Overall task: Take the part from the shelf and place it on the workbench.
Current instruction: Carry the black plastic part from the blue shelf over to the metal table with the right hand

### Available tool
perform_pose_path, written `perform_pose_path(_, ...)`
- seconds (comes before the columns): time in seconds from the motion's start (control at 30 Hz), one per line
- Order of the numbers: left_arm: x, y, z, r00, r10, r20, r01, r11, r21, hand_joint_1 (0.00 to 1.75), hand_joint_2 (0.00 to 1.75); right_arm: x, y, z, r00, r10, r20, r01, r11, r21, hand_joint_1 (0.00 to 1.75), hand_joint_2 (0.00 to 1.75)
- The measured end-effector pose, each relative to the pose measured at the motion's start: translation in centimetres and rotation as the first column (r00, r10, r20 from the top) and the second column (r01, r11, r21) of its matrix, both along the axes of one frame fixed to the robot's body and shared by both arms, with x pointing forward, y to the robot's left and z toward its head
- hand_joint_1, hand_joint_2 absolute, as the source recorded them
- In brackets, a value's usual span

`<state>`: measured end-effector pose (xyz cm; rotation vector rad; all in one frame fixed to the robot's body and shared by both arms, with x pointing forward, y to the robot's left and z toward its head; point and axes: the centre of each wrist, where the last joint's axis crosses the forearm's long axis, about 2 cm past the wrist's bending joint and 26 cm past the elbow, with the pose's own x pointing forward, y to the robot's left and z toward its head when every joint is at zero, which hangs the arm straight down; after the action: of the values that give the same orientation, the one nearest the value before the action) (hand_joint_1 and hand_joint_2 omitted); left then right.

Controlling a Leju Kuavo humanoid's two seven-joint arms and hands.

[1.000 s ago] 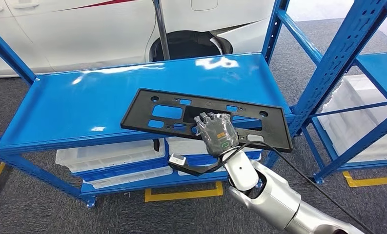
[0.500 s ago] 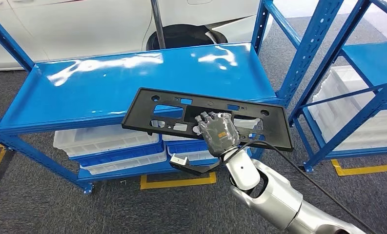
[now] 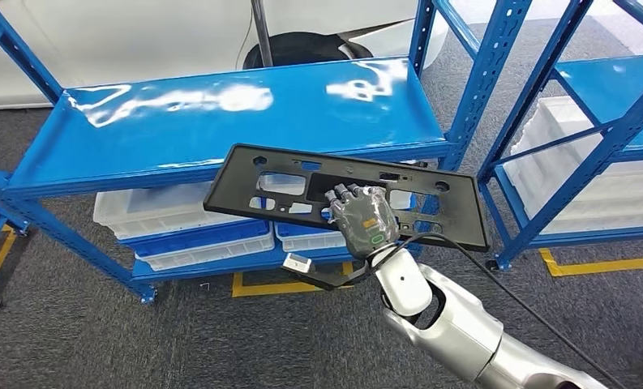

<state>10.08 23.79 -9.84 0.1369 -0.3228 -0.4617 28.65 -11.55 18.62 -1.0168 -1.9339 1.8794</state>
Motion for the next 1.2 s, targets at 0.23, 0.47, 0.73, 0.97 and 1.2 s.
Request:
perform_pose_path(0.23, -0.14, -0.12, -0.02, 1.0, 0.002, -0.006, -0.002, 1.0, -0.003, 0.0, 1.75, 0.01, 0.12, 0.09, 0.999, 0.025, -0.039, -0.024, 1.0, 0.009, 1.75, 1.75)
perform_pose_path(0.47, 0.06, -0.17, 0.03, 1.0, 0.005, 0.0, -0.005, 1.0, -0.004, 0.0, 1.75, 0.3, 0.22, 0.52, 0.999, 0.029, -0.036, -0.029, 1.0, 0.009, 1.75, 1.75)
perform_pose_path(0.73, 0.24, -0.09, 0.07, 1.0, 0.008, 0.004, -0.008, 1.0, -0.003, 0.0, 1.75, 0.5, 0.32, 0.85, 0.999, 0.031, -0.034, -0.031, 0.999, 0.012, 1.75, 1.75)
perform_pose_path(0.97, 0.05, -0.01, 0.01, 1.0, 0.008, -0.002, -0.008, 1.0, -0.001, 0.0, 1.75, 0.51, 0.36, 0.89, 0.999, 0.032, -0.033, -0.032, 0.999, 0.013, 1.75, 1.75)
perform_pose_path(1.2, -0.26, 0.03, -0.06, 1.0, 0.008, -0.008, -0.008, 1.0, -0.001, 0.0, 1.75, 0.5, 0.35, 0.85, 0.999, 0.033, -0.034, -0.032, 0.999, 0.01, 1.75, 1.75)
